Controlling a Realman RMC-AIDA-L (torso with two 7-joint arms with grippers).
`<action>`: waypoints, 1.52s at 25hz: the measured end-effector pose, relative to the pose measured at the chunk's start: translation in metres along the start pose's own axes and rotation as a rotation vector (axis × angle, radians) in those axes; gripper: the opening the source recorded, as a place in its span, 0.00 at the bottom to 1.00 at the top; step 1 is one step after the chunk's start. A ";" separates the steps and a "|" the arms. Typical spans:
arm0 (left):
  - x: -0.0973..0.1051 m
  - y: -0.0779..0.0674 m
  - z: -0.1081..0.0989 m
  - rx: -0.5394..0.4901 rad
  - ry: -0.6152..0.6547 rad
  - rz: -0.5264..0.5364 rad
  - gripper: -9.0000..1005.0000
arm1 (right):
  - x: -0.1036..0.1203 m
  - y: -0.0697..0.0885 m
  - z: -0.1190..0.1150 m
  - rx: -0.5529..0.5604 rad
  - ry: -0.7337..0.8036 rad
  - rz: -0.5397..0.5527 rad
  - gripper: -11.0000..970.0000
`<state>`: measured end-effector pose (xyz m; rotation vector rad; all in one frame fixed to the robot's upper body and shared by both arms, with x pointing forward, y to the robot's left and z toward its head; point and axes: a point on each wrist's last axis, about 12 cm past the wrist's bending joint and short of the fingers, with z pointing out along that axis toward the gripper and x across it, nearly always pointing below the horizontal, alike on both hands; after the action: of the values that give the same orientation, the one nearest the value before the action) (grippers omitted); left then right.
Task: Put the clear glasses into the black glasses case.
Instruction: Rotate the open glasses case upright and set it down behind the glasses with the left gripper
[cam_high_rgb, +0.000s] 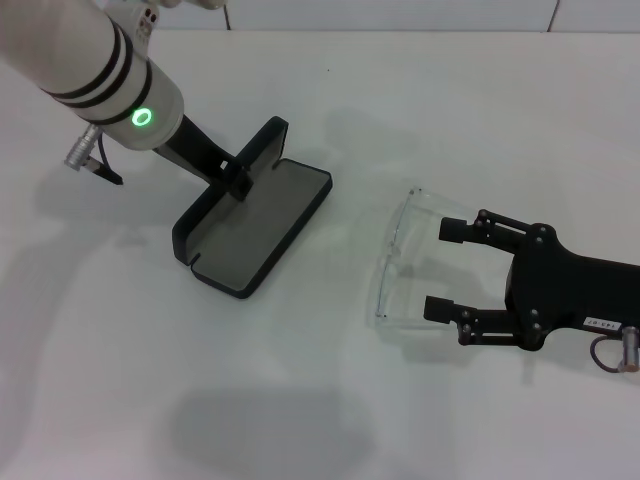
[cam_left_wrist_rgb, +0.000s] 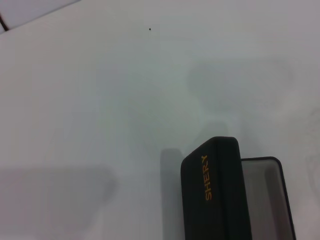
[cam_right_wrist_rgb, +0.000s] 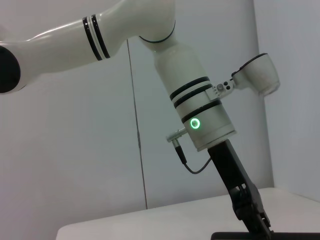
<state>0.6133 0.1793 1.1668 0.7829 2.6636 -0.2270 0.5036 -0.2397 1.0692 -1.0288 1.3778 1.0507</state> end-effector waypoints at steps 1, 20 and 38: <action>0.000 0.000 0.000 0.000 0.000 0.013 0.32 | 0.000 0.000 0.000 0.000 0.000 0.000 0.89; -0.015 -0.008 -0.011 -0.036 -0.055 0.246 0.22 | 0.001 0.001 -0.002 0.010 -0.007 0.005 0.89; -0.037 -0.033 0.009 -0.128 -0.282 0.881 0.22 | 0.004 0.005 -0.004 0.017 -0.023 0.034 0.89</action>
<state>0.6272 0.1313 1.1742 1.6286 1.8344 0.0625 0.4981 -0.2422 1.0656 -0.9807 1.3872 1.0704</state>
